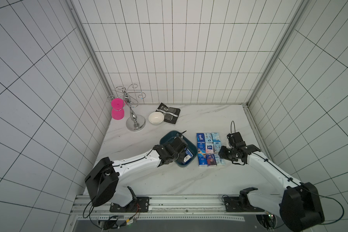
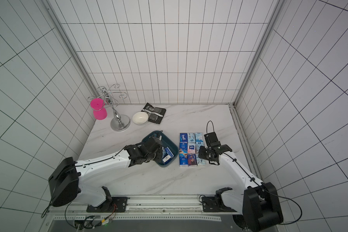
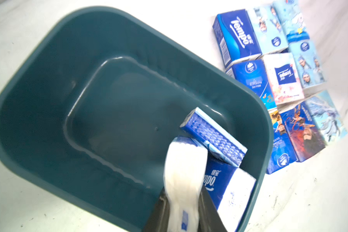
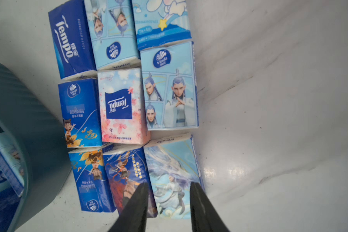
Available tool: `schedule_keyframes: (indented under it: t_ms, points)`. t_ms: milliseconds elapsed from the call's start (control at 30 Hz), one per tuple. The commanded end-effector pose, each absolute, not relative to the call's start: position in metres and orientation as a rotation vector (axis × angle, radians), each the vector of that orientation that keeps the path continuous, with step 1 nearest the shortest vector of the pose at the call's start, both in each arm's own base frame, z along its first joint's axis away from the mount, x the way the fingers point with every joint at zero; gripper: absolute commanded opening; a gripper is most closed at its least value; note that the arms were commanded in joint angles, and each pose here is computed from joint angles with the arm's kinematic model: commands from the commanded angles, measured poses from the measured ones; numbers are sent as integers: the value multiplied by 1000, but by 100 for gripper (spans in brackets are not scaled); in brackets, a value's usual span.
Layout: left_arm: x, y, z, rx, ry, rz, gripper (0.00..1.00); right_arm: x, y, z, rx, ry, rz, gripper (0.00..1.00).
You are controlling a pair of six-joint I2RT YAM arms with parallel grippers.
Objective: Take the pocket tissues out of the storage box
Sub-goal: Pick up the pocket tissues from the storage box.
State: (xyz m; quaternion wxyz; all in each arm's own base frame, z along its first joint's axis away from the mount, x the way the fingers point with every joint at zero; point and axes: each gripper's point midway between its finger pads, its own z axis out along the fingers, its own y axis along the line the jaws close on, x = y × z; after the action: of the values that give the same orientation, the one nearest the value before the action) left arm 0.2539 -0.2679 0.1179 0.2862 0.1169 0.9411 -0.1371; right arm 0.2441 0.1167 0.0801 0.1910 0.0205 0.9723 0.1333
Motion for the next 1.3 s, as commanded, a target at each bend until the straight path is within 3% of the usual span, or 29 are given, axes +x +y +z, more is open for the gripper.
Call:
schedule_keyframes:
  t_ms: [0, 133, 400, 567, 700, 1033, 1267]
  points:
    - [265, -263, 151, 266, 2435, -391, 21, 256, 132, 105, -41, 2664, 413, 39]
    - [271, -273, 182, 278, 2377, -455, 21, 266, 126, 116, -3, 2625, 363, 39]
    - [277, -326, 226, 429, 2277, -713, 22, 275, 151, 162, -176, 2480, 521, 41]
    - [276, -370, 220, 556, 2332, -893, 22, 281, 121, 166, -41, 2497, 339, 42]
    - [274, -384, 206, 593, 2388, -933, 21, 270, 135, 169, -147, 2493, 459, 43]
    - [252, -364, 215, 704, 2363, -1008, 21, 236, 204, 203, -550, 2241, 916, 45]
    - [231, -334, 225, 671, 2321, -1058, 22, 223, 230, 224, -746, 2058, 1055, 46]
